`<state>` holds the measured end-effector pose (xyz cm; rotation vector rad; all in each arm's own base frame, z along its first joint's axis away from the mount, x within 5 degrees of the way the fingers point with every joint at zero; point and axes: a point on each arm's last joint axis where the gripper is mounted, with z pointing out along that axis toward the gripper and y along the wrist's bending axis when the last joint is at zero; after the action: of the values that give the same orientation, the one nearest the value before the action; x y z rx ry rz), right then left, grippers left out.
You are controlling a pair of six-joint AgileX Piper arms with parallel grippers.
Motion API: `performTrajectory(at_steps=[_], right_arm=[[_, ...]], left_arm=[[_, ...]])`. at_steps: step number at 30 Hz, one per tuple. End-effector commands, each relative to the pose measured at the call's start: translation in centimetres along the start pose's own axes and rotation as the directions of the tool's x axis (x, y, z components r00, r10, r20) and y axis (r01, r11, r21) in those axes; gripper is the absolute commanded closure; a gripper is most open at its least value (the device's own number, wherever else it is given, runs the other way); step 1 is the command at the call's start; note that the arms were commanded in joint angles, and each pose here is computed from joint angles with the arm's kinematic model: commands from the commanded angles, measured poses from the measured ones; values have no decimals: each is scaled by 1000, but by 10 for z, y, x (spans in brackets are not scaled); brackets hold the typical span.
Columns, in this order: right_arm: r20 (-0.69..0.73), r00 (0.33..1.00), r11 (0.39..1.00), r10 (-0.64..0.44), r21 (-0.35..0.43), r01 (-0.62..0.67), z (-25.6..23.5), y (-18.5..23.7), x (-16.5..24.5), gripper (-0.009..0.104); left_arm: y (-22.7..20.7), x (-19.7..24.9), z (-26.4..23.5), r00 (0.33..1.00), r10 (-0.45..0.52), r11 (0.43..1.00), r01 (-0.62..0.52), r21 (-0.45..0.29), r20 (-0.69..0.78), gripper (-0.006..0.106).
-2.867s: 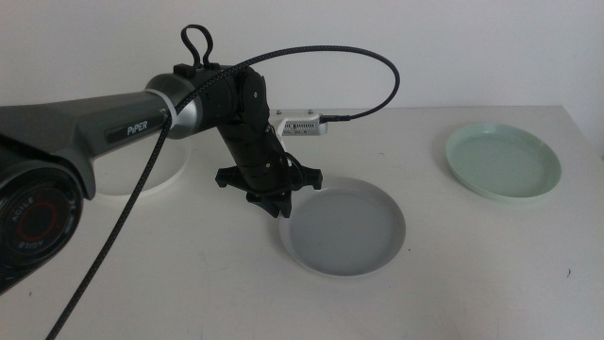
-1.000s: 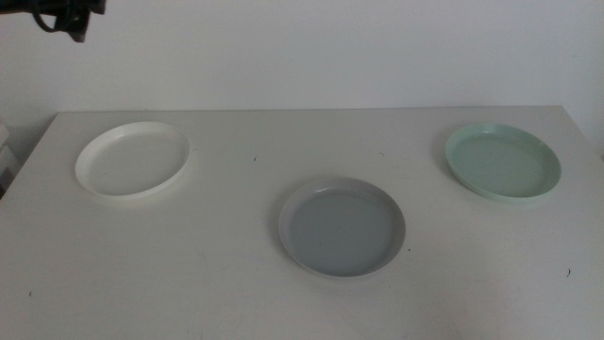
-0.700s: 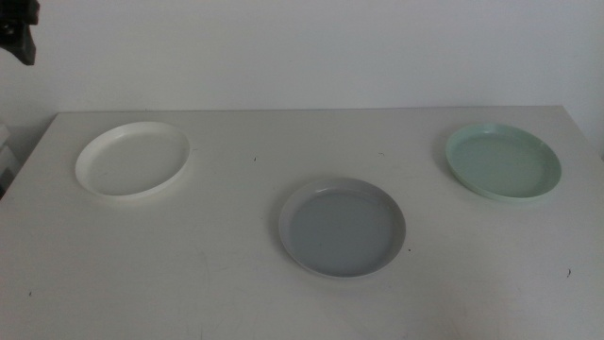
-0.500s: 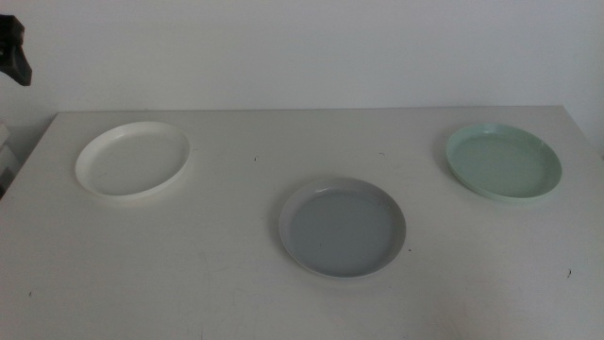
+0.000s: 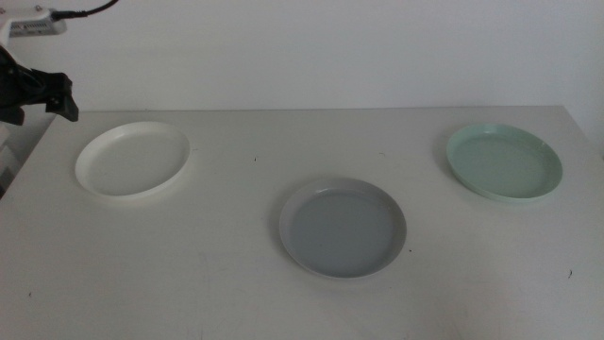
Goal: Stack the three bowls on top of each other.
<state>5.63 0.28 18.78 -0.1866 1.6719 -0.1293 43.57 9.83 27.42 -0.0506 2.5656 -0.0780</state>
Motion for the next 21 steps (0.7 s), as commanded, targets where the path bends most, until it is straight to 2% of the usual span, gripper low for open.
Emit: performTrajectory(at_steps=[1, 7, 10, 16, 21], right_arm=[[97, 995, 999, -15, 37, 11, -3, -3, -9, 43], [97, 995, 999, -15, 37, 11, -3, -3, -9, 43], [97, 995, 999, -15, 37, 11, -3, -3, -9, 43], [97, 995, 999, -15, 37, 11, -3, -3, -9, 43], [97, 995, 999, -15, 37, 11, -3, -3, -9, 43]], left_arm=[[-1, -18, -16, 990, -3, 1000, 4, -7, 142, 7], [8, -13, 35, 990, -35, 999, 35, 2, 133, 7], [9, -9, 52, 992, -19, 1000, 18, 13, 123, 7], [11, -3, 75, 993, -41, 999, 37, 39, 106, 7], [12, 4, 91, 996, -55, 997, 52, 49, 77, 12]])
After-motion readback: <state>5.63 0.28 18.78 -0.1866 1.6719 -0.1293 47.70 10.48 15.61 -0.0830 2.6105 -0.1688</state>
